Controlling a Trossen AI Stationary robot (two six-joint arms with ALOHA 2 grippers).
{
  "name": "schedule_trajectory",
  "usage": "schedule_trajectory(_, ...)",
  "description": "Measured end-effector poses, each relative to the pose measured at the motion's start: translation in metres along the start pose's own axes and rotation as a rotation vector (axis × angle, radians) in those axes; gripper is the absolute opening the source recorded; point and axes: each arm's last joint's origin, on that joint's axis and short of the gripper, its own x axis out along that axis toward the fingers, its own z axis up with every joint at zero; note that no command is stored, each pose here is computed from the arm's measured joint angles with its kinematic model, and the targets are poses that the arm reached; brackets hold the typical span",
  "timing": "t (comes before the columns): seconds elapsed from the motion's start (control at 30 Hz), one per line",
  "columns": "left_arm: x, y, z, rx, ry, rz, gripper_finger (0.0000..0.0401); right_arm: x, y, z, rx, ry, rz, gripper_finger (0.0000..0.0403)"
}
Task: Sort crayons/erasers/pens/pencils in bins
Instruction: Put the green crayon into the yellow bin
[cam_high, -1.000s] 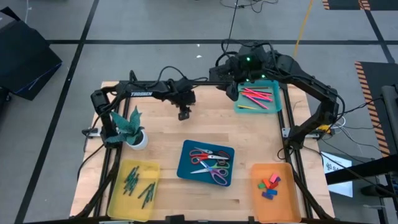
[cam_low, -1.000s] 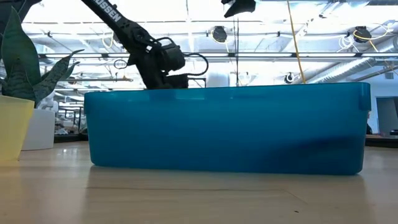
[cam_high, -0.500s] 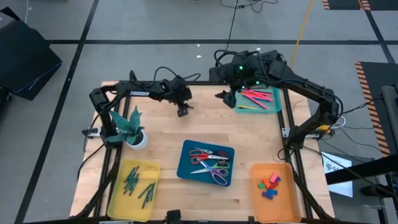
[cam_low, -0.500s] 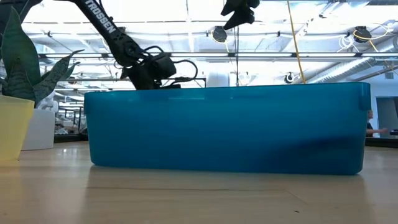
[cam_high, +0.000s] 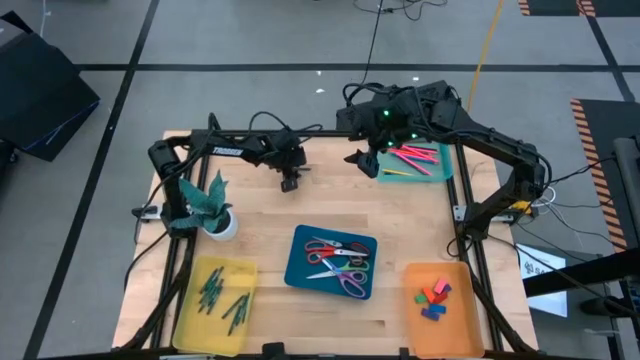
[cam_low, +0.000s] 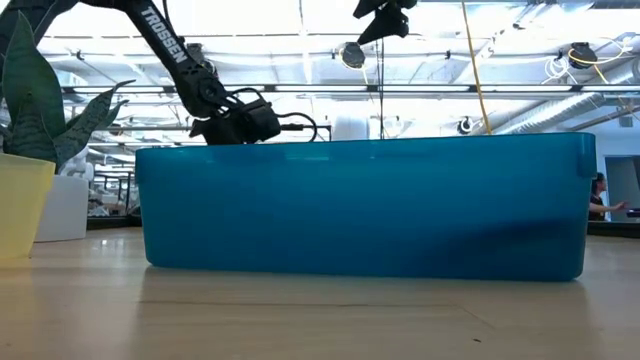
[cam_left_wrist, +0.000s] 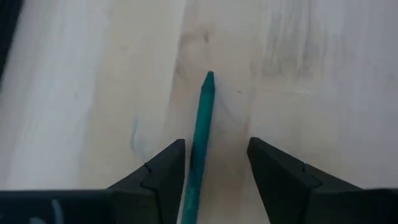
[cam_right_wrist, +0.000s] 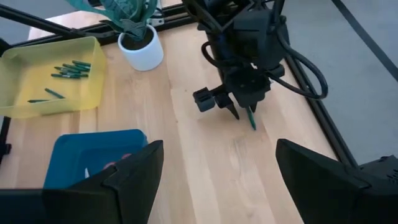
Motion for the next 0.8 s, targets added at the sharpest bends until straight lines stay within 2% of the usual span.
schedule_trajectory(0.1, 0.0, -0.005, -0.002, -0.003, 0.037, -0.022, 0.0177, 0.001, 0.004, 0.0, -0.002, 0.001, 0.0, 0.0302)
schedule_trajectory(0.17, -0.001, -0.009, -0.003, -0.04, 0.056, -0.046, 0.0158, 0.001, 0.005, 0.0, 0.014, 0.002, 0.002, 0.0302)
schedule_trajectory(0.3, 0.0, -0.015, -0.004, -0.125, 0.066, -0.106, 0.0094, 0.001, 0.008, 0.0, 0.052, 0.005, 0.01, 0.0302)
schedule_trajectory(0.47, 0.002, -0.022, 0.002, -0.144, 0.024, -0.13, 0.0018, 0.002, 0.017, -0.001, 0.056, 0.017, 0.029, 0.0302)
schedule_trajectory(0.6, 0.007, -0.029, 0.005, -0.141, -0.05, -0.157, 0.0022, -0.004, 0.023, -0.004, 0.055, 0.025, 0.04, 0.0302)
schedule_trajectory(0.7, 0.013, -0.035, 0.0, -0.16, -0.128, -0.16, 0.0041, -0.018, 0.027, -0.003, 0.059, -0.02, 0.047, 0.0302)
schedule_trajectory(0.8, 0.019, -0.042, -0.007, -0.12, -0.213, -0.143, 0.0045, -0.031, 0.029, -0.001, 0.075, -0.074, 0.05, 0.0302)
